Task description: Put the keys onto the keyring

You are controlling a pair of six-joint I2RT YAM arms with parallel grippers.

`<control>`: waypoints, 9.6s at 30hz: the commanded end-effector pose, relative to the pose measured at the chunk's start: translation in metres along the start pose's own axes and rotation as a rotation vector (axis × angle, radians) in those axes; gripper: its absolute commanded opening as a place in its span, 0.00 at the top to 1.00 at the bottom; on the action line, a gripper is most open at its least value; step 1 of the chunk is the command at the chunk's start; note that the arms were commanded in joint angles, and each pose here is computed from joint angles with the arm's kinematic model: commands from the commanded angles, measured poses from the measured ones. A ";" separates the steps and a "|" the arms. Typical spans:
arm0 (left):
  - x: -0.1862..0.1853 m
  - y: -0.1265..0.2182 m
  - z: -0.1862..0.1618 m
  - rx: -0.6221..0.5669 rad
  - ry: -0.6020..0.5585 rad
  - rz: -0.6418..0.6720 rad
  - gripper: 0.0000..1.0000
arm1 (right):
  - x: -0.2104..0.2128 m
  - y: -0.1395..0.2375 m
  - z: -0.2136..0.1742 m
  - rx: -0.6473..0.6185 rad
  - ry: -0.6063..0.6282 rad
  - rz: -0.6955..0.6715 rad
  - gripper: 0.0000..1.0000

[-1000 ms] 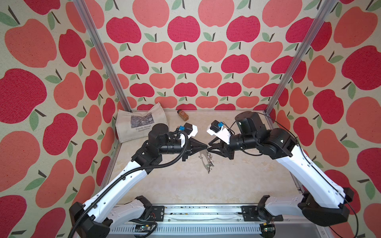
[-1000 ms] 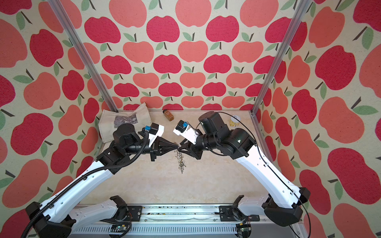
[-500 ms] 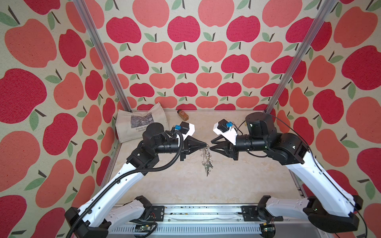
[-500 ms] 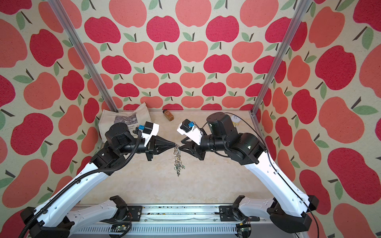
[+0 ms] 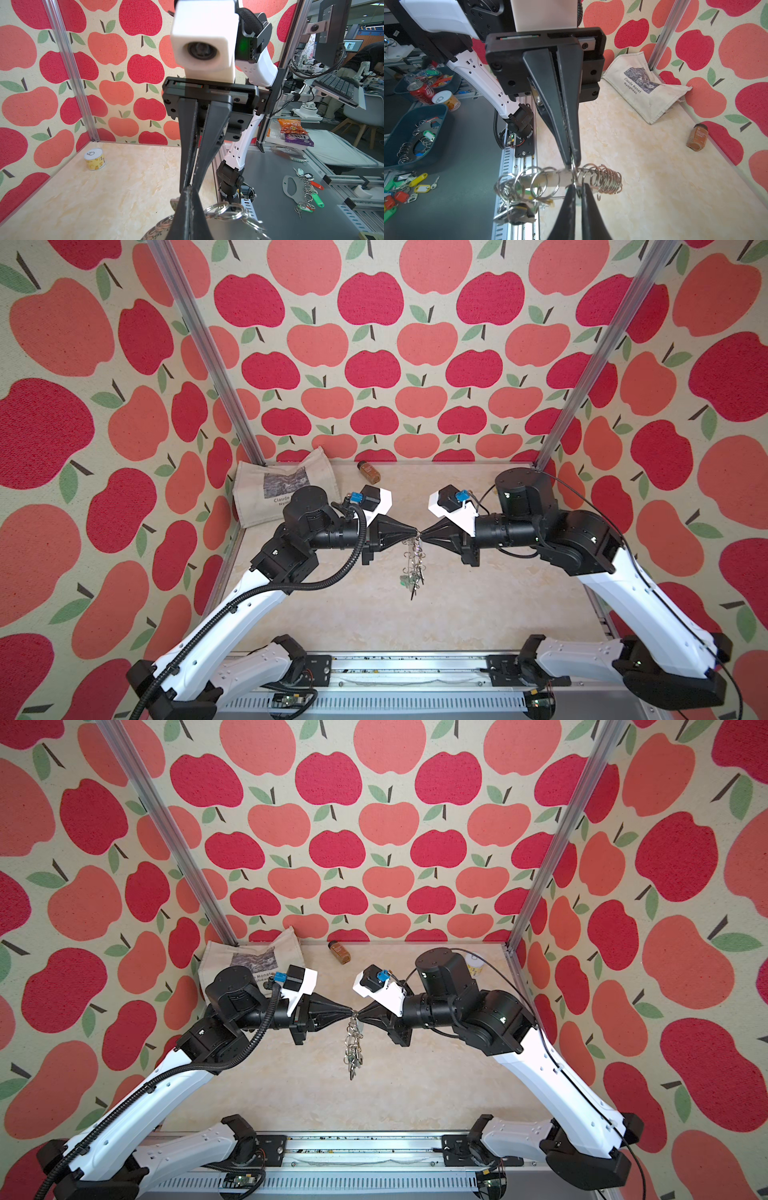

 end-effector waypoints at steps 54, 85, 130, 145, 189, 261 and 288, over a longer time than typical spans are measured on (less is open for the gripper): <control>-0.018 0.016 0.037 -0.122 -0.179 0.036 1.00 | 0.018 0.021 0.007 -0.080 0.117 -0.098 0.58; -0.025 0.013 0.038 -0.113 -0.239 0.055 1.00 | 0.025 0.015 0.008 -0.176 0.058 0.031 0.70; -0.035 0.012 0.042 -0.128 -0.310 0.069 1.00 | 0.032 0.015 0.007 -0.242 0.051 0.135 0.85; -0.035 0.010 0.043 -0.129 -0.307 0.059 1.00 | 0.033 0.015 0.008 -0.248 0.056 0.152 0.92; -0.030 -0.003 0.001 0.170 -0.043 0.058 0.63 | 0.017 0.000 -0.002 0.268 0.076 -0.035 1.00; -0.025 -0.018 -0.008 0.147 -0.093 0.089 1.00 | 0.021 0.007 0.003 0.167 0.092 -0.038 1.00; -0.029 0.001 0.029 0.000 -0.235 0.138 1.00 | 0.020 0.014 0.002 -0.024 0.081 -0.088 0.71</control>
Point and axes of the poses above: each gripper's point midway between its finger pads, its own y axis back along the fingers, its own x axis along the line the jaws close on, z = x × y, the point moved 10 cm from there along y, back along the fingers, and after that the axes turned 11 degrees about -y, right-handed, at the moved point
